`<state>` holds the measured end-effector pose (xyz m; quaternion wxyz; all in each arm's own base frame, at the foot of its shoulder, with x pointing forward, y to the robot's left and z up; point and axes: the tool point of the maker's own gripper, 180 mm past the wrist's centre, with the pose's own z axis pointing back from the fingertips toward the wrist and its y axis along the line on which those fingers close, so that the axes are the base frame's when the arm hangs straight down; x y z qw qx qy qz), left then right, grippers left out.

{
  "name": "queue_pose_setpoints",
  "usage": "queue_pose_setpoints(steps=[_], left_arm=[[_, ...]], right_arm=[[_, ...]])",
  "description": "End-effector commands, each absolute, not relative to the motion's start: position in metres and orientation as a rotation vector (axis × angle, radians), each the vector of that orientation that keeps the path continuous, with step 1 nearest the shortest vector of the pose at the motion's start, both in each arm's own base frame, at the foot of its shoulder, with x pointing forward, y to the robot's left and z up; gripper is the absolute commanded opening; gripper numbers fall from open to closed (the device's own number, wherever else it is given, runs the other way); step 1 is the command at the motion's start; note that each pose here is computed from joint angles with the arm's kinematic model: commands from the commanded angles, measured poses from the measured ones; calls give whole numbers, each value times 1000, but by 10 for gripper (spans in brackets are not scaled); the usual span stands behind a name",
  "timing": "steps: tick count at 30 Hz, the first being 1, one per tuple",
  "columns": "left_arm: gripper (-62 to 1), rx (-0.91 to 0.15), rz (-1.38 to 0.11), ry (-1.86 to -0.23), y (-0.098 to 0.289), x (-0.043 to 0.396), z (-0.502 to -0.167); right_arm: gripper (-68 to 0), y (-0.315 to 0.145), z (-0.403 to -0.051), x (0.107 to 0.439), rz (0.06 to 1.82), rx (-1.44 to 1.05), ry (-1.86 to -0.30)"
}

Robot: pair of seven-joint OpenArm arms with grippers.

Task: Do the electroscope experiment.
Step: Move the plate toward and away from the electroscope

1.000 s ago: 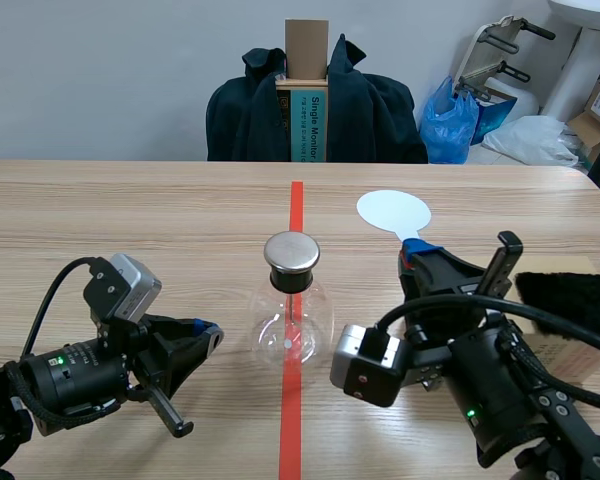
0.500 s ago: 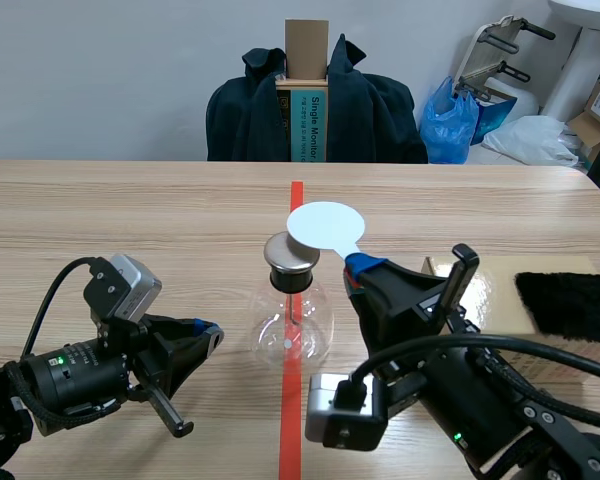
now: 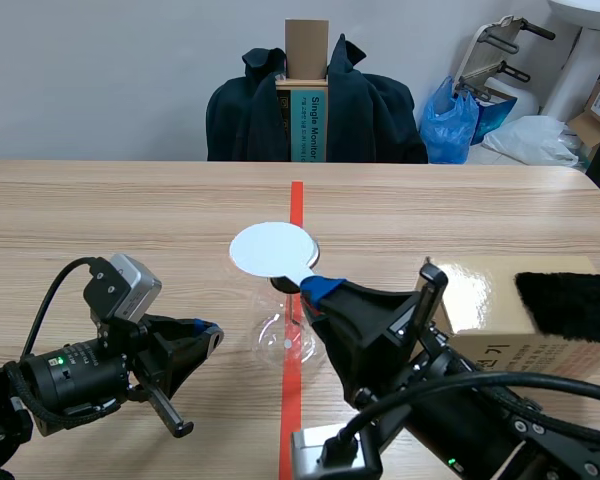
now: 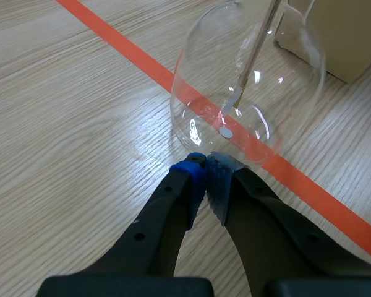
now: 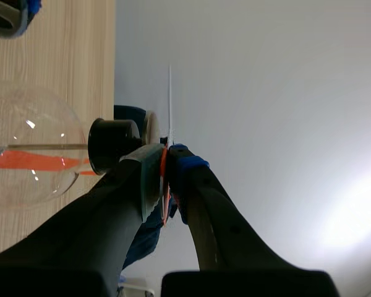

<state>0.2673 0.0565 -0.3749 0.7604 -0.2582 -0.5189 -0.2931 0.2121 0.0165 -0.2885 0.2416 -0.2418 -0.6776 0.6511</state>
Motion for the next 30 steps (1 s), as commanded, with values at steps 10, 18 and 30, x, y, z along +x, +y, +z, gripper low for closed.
queue_pose_setpoints(steps=[10,18,30], left_arm=[[-591,-580,-634,-1173,53,271,-363],[-591,-580,-634,-1173,53,271,-363],[-591,-579,-634,-1172,53,271,-363]], right_arm=[[-669,13,-284,216,1777,-698,-1856],[-669,-8,-284,236,1670,-815,-1750],[-669,-67,-276,263,1402,-1072,-1531]])
